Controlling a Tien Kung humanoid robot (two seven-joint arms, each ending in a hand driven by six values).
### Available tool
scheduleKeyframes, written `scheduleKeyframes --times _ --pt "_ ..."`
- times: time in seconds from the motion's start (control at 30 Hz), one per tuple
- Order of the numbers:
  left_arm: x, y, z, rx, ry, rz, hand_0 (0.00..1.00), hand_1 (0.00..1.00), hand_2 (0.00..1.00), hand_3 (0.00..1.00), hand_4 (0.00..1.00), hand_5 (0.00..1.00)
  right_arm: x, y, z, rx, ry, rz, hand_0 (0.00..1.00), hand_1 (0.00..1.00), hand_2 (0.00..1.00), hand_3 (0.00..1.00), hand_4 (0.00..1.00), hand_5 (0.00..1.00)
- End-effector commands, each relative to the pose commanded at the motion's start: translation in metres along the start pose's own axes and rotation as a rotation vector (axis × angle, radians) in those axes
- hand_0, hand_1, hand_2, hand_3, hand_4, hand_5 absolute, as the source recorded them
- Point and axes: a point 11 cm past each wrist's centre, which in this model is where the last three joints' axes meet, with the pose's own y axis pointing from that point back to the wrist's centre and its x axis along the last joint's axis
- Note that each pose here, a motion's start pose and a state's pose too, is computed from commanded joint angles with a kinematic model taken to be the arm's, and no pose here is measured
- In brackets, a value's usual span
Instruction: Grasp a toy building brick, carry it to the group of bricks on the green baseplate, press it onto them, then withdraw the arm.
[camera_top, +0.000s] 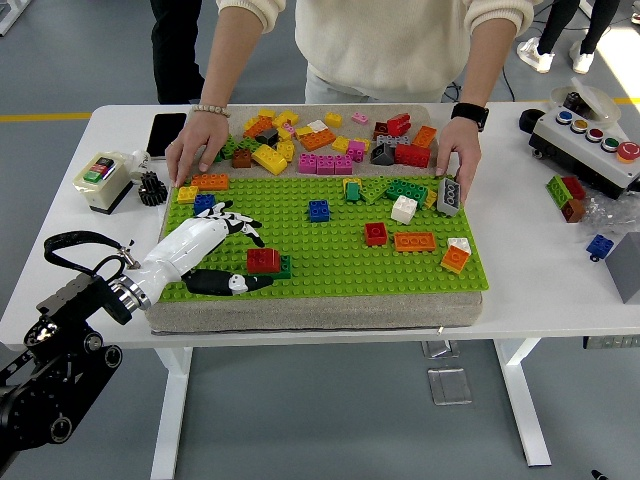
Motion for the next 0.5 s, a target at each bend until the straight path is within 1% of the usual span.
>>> scheduleKeyframes --times 0.1,0.5 --pt "-0.003 -0.0005 -0.0019 0.009 -0.011 -0.015 0.998 0.873 0.838 0.627 0.998 0.758 0.0002 0.0 -0.0003 0.0 -0.001 0.0 0.76 0.679 0.728 0.666 0.927 0.502" --pt "-0.0077 -0.0008 -0.0085 0.03 -0.022 -0.031 0.998 0.876 0.843 0.632 0.998 0.762 0.0004 0.0 -0.0004 0.001 -0.005 -0.001 0.76 0.679 0.728 0.667 0.927 0.503"
